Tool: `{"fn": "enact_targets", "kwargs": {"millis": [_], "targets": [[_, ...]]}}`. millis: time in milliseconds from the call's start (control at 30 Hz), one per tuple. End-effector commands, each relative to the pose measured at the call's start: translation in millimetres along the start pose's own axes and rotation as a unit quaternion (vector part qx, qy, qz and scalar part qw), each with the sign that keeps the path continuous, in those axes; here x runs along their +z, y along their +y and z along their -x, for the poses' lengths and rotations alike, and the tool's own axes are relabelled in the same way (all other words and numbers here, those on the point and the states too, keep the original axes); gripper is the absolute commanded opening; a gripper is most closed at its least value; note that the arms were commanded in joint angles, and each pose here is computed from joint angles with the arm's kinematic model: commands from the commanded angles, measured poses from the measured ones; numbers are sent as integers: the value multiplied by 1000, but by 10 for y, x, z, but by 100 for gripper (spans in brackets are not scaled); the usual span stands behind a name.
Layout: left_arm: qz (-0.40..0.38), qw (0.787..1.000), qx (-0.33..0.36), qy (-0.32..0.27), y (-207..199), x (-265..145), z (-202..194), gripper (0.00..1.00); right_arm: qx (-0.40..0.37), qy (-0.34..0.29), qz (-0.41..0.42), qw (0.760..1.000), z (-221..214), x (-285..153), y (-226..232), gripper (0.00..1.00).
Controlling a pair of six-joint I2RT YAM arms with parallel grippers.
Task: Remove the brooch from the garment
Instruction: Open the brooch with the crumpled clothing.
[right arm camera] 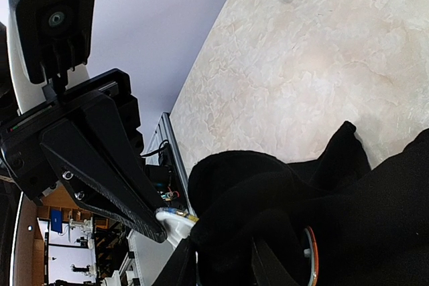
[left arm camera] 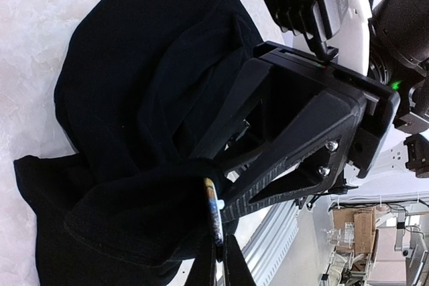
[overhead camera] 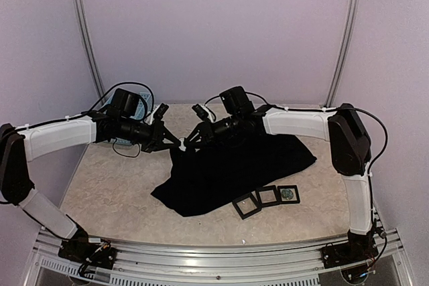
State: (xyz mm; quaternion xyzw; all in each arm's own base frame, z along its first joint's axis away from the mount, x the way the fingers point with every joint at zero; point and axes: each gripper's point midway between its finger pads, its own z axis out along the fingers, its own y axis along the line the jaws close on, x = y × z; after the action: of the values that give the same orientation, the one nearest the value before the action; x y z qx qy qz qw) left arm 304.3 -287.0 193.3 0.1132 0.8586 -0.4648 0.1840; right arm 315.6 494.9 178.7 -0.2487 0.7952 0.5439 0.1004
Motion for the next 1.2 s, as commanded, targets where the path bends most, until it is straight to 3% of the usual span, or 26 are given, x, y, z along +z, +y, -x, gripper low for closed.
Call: {"fn": "enact_targets", "kwargs": {"millis": [0,233,500,667,900,1067,1167], "targets": [[-121,990,67,13,-622,-51,66,0,-44,-18,44,998,-54,201,183,28],[-90,995,34,17,-319,-78,-4,0,-69,-63,94,991,53,-182,500,42],[-64,998,17,8,-129,-160,1,0,-107,-82,93,987,34,-610,705,55],[-58,998,12,9,-93,-151,12,0,-113,-83,84,987,7,-666,737,57],[-63,998,12,5,-141,-176,38,0,-90,-80,11,993,-34,-570,345,55],[-106,993,44,8,-325,-237,20,0,-89,-62,68,992,-100,-472,409,56],[-125,990,69,8,-461,-316,20,0,-104,-59,85,989,-114,-531,507,66]]}}
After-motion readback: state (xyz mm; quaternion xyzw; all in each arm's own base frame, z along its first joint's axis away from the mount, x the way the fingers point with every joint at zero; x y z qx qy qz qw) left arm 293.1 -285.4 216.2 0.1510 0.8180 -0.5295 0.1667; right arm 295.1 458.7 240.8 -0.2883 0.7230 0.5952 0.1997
